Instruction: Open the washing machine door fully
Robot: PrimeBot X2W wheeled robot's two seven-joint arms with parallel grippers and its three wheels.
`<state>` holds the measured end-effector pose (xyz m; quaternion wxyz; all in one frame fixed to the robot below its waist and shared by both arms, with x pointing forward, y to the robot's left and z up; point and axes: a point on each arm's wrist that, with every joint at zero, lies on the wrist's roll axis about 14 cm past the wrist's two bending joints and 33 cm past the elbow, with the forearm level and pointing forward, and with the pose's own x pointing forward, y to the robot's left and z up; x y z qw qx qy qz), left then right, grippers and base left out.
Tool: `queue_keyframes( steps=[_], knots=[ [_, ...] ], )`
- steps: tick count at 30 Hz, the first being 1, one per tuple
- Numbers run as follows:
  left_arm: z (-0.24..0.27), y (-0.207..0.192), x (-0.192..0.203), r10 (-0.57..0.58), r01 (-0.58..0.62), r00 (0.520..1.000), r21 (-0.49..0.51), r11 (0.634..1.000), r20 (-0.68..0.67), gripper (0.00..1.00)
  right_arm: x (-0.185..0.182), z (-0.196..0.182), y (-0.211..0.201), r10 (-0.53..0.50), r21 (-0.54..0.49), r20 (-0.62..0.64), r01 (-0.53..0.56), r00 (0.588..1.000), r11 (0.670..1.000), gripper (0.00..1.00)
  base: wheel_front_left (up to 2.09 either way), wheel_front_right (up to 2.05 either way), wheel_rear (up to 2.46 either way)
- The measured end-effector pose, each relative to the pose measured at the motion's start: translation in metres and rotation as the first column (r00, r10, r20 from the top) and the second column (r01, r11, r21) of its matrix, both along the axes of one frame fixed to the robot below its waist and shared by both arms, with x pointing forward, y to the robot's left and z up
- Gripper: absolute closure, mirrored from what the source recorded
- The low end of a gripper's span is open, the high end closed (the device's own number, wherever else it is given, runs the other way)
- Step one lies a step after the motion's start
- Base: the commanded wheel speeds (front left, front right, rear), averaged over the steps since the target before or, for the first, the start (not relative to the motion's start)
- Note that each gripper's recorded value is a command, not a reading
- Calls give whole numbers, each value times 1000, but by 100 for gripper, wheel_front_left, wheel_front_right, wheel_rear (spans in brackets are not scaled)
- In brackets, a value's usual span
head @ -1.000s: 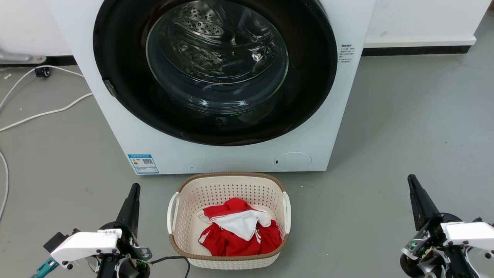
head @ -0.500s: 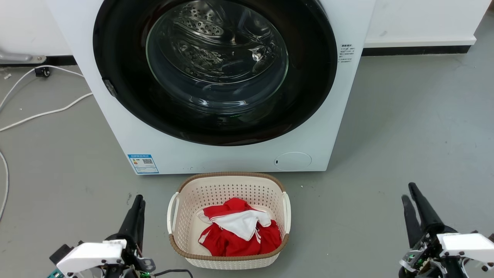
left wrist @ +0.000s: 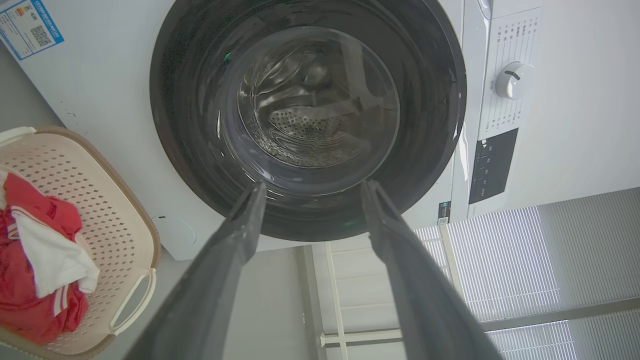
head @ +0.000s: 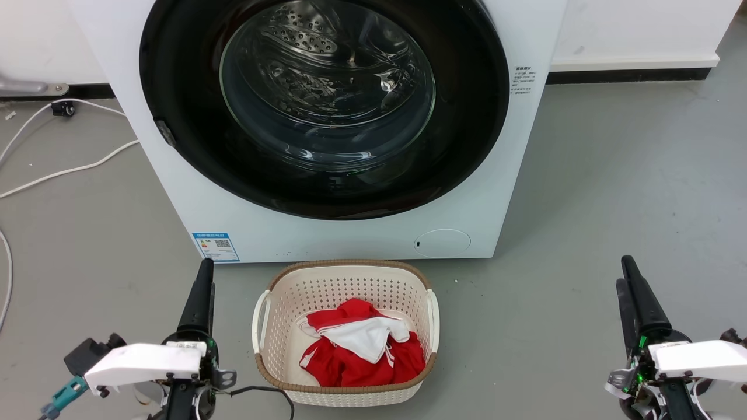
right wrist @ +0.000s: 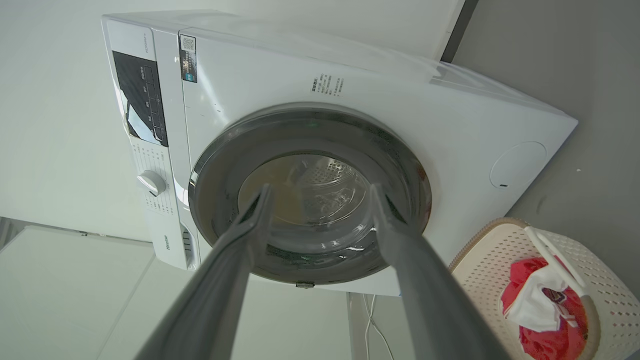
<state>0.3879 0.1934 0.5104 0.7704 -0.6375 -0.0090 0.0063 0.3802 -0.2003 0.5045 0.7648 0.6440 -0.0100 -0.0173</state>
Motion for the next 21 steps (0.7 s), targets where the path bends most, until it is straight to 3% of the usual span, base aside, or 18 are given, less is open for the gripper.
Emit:
queue_keyframes(
  steps=[7,15,21],
  knots=[
    [15,-8,5,-19,12,999,161,987,42,0,2,16,8,27,-228,41,-17,999,973,0,0,0,0],
    [20,-14,7,-33,12,998,345,939,57,0,2,24,15,48,-443,58,-18,997,896,0,0,0,0],
    [26,-17,8,-46,6,996,463,886,76,0,-1,24,18,56,-547,60,-14,997,837,0,0,0,0]
  ],
)
